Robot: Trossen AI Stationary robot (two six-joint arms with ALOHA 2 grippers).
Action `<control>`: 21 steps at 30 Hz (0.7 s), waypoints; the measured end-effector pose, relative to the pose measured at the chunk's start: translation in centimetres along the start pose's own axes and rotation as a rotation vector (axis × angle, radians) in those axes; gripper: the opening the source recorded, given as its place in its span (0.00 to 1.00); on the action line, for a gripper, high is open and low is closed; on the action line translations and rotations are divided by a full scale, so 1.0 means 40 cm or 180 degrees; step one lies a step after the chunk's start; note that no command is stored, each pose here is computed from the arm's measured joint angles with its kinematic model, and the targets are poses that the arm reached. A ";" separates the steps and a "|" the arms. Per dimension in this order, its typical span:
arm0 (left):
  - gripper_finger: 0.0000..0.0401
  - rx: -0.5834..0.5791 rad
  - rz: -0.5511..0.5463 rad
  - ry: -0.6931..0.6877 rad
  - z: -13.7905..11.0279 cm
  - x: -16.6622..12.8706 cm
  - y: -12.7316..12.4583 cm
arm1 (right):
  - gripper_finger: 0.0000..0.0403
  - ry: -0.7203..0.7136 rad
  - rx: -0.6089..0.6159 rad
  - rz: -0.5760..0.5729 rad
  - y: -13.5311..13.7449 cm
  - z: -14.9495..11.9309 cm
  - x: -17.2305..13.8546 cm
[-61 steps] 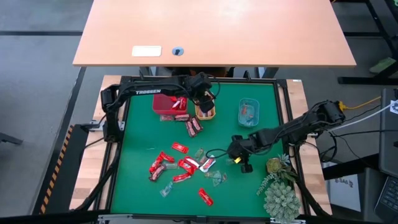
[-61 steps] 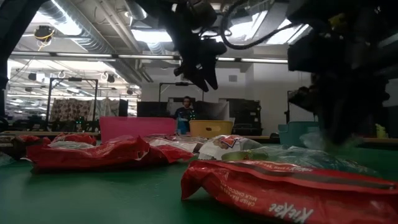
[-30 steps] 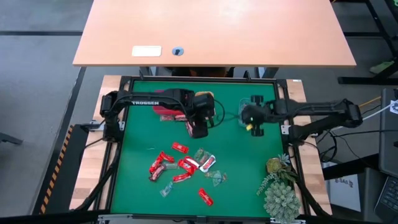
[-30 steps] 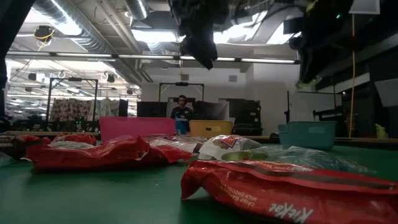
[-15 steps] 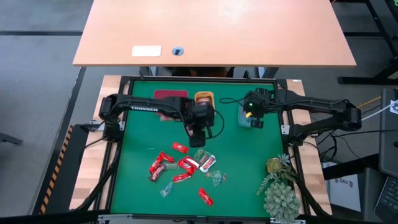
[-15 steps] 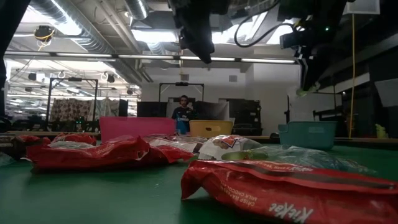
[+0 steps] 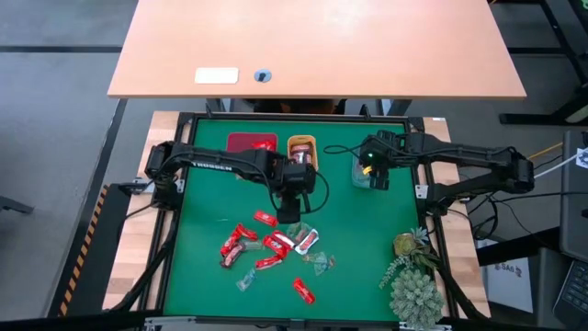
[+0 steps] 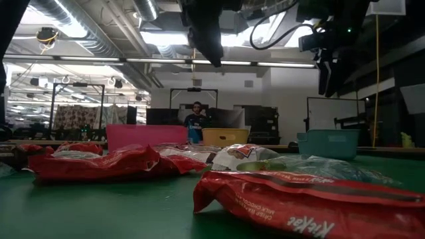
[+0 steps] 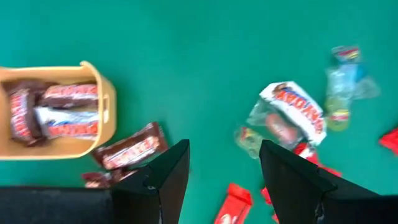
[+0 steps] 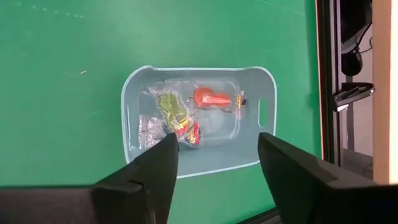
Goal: Sort candy
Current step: Put the brown chocolate bar into the yellow bin
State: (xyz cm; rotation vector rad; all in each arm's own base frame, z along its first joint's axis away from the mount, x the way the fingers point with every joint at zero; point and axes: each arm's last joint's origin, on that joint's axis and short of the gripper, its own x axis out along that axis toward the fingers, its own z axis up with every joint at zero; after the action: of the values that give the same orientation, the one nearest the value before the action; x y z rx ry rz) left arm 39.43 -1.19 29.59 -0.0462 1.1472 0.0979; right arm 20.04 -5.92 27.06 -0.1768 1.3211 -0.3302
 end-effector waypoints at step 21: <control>0.47 0.1532 0.0481 0.0621 -0.121 0.177 0.085 | 0.56 -0.0092 0.0030 -0.0014 -0.001 0.007 0.000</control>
State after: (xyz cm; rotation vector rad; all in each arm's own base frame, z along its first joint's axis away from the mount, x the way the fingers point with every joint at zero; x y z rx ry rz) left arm 37.59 2.16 21.20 0.4670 1.3427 -0.0520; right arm 20.31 -5.98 27.15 -0.1761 1.2904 -0.3365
